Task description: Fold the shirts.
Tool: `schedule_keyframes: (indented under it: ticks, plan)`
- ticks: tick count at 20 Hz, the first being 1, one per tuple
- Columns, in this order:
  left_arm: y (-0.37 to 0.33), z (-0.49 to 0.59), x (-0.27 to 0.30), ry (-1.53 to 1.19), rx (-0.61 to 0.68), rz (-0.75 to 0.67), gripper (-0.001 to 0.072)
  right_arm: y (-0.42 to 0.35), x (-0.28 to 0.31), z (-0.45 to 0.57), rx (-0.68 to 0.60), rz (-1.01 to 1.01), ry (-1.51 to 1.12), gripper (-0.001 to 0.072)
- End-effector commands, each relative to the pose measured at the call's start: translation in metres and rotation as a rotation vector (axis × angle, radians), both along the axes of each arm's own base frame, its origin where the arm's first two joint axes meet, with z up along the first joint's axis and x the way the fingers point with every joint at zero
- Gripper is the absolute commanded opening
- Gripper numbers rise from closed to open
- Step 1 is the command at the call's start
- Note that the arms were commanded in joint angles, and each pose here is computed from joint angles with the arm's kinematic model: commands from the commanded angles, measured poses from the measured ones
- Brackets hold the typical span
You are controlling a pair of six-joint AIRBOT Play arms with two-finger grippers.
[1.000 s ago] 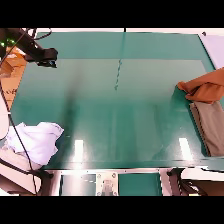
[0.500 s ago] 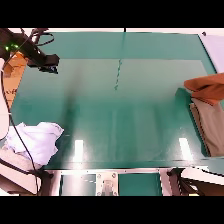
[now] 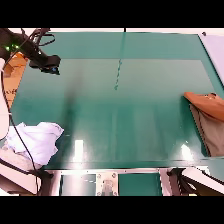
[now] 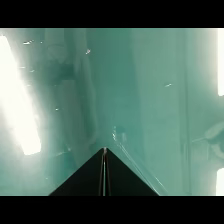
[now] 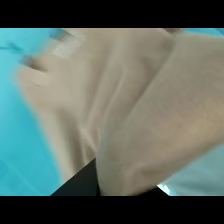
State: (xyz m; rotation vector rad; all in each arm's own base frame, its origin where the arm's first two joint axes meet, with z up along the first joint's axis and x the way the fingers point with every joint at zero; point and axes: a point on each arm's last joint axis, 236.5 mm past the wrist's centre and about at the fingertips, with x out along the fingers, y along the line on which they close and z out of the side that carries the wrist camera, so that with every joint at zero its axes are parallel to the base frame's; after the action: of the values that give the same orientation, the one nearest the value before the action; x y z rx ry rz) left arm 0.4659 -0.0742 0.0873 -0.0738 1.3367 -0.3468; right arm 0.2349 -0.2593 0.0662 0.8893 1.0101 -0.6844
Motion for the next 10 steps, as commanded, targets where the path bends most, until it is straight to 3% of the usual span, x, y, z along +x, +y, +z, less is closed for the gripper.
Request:
schedule_keyframes:
  ticks: [1, 2, 3, 4, 7, 9, 10]
  plan:
    - [-0.003, 0.001, -0.001, -0.004, -0.01, -0.02, 0.002, 0.011, -0.06, -0.05, 0.088, -0.102, 0.152, 0.0021]
    - [-0.004, 0.001, -0.001, -0.004, -0.013, -0.021, 0.002, 0.015, -0.07, -0.065, 0.111, -0.118, 0.178, 0.0071]
    - [-0.006, 0.002, -0.001, -0.004, -0.022, -0.023, 0.002, 0.017, -0.087, -0.079, 0.12, -0.129, 0.232, 0.0399]
    - [-0.008, 0.002, -0.001, -0.004, -0.031, -0.026, 0.002, 0.016, -0.108, -0.089, 0.115, -0.129, 0.312, 0.0612]
    - [-0.009, 0.004, 0.002, -0.019, -0.038, -0.023, 0.002, -0.001, -0.161, -0.083, 0.041, -0.17, 0.531, 0.0612]
    - [-0.017, 0.007, 0.004, -0.029, -0.071, -0.028, 0.0019, -0.015, -0.134, -0.067, -0.003, -0.207, 0.432, 0.061]
    - [-0.024, 0.01, 0.003, -0.03, -0.102, -0.036, 0.0019, -0.018, -0.108, -0.058, -0.029, -0.181, 0.362, 0.0505]
